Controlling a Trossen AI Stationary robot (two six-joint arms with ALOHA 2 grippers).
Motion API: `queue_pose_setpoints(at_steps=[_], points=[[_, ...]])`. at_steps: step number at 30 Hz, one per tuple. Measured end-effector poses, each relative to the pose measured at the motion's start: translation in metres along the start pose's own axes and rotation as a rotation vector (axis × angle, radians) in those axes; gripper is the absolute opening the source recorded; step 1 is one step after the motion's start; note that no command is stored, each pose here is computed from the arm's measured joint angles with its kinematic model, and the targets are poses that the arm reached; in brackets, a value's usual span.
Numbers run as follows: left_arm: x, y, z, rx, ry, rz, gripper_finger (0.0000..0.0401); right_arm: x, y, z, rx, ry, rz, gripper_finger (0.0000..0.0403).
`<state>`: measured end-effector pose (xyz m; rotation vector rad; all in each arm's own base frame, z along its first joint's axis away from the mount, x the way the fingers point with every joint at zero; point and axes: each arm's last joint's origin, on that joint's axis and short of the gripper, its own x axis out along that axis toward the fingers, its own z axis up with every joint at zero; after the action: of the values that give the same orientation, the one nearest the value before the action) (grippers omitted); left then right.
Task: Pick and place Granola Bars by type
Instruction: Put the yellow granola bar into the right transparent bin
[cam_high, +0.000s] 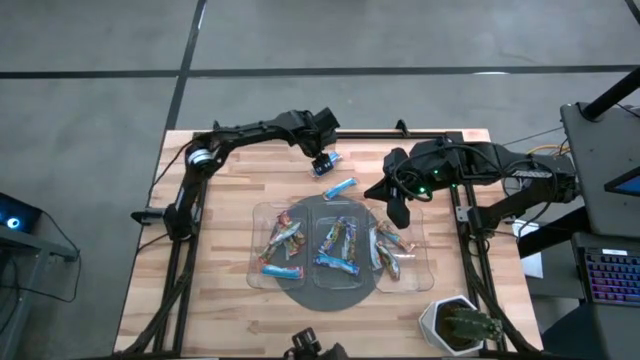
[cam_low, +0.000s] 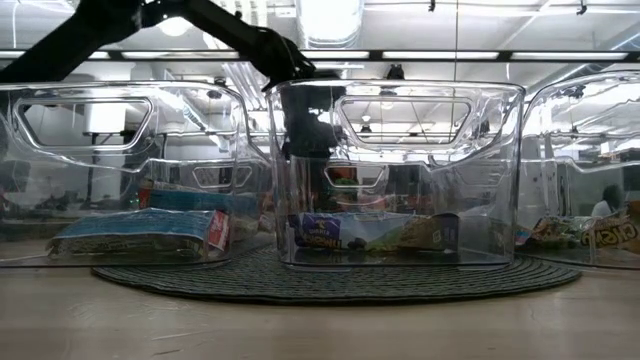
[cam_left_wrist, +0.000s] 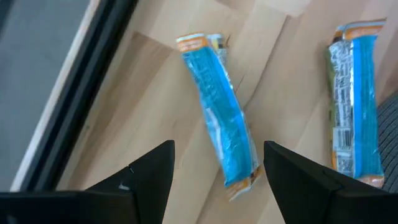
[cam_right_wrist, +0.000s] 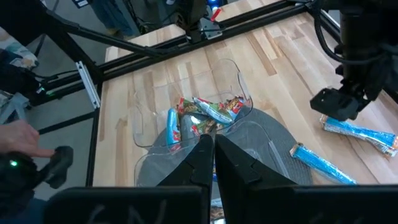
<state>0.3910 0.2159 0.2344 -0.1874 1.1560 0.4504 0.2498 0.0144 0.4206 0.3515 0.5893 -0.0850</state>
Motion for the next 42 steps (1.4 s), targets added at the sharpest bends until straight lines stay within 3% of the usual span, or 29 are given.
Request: queue_pose_setpoints(at_steps=[5,33,42], points=[[0.014,-0.001,0.002,-0.018,-0.013,-0.058,0.0227,0.000,0.000,-0.001,0.000,0.007,-0.003,0.0009],[0.063,0.001,-0.001,-0.103,0.023,-0.062,0.0226,-0.005,-0.002,-0.004,-0.003,0.033,-0.009,0.0009],[0.074,0.001,-0.003,-0.101,0.040,-0.066,0.0188,-0.005,-0.002,-0.004,-0.003,0.033,-0.009,0.0009]])
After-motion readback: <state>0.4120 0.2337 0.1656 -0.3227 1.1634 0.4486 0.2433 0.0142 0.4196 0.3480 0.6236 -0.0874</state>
